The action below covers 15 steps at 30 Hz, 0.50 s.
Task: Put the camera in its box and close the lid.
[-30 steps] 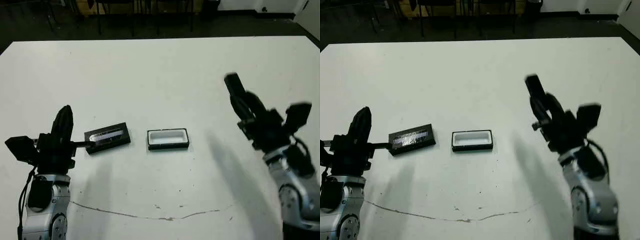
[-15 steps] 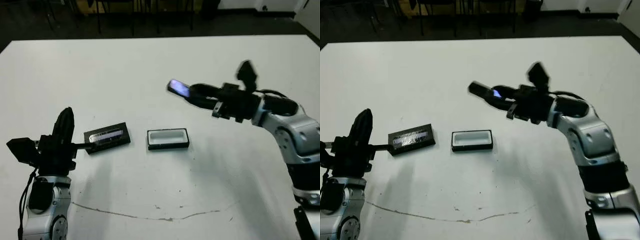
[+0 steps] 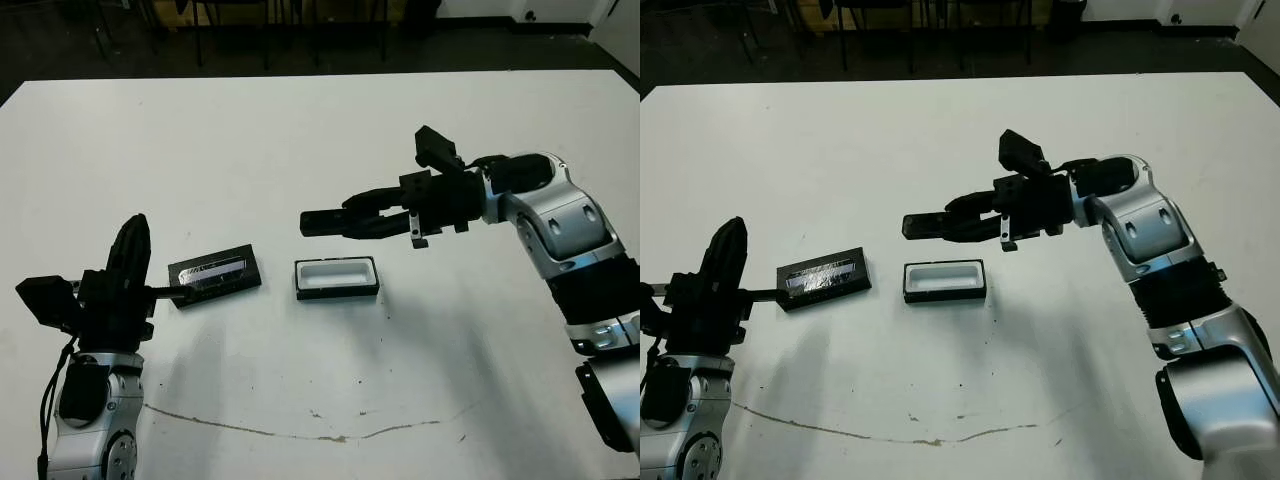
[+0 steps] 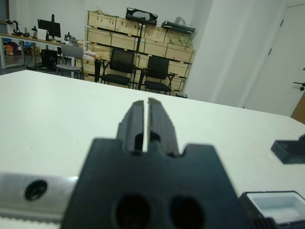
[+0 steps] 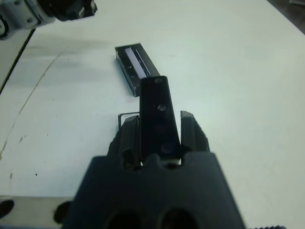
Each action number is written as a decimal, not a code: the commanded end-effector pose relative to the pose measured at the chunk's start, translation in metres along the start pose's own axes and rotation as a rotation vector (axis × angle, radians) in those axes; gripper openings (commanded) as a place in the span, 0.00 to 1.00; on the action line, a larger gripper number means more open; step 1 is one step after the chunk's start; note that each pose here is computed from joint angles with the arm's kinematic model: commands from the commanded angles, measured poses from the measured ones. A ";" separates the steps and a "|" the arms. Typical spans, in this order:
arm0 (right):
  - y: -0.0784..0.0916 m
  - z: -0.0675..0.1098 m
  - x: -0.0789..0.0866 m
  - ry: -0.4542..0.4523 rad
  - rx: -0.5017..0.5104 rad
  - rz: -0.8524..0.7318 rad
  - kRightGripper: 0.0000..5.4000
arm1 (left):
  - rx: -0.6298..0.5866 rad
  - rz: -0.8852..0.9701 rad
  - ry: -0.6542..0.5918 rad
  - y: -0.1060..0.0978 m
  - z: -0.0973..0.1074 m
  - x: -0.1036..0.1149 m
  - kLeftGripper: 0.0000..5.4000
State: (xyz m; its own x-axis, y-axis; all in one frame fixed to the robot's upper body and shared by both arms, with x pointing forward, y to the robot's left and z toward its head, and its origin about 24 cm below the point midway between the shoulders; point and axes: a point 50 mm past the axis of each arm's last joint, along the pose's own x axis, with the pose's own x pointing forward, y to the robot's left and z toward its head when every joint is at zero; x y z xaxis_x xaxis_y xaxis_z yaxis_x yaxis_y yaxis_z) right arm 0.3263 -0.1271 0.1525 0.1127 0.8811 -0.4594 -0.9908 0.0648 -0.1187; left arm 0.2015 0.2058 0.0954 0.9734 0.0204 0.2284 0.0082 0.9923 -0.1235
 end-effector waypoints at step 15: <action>0.000 -0.016 0.007 0.080 -0.001 0.060 0.14 | 0.016 0.004 0.029 -0.001 -0.004 -0.001 0.00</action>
State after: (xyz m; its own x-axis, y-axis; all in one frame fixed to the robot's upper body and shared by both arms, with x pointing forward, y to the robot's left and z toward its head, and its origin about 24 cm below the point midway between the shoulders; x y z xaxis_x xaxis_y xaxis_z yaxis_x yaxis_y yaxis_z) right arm 0.3286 -0.1282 0.1396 0.0740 0.8564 -0.5110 -0.9944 0.0247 -0.1027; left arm 0.2018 0.2043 0.0951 0.9741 0.0165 0.2254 0.0099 0.9933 -0.1153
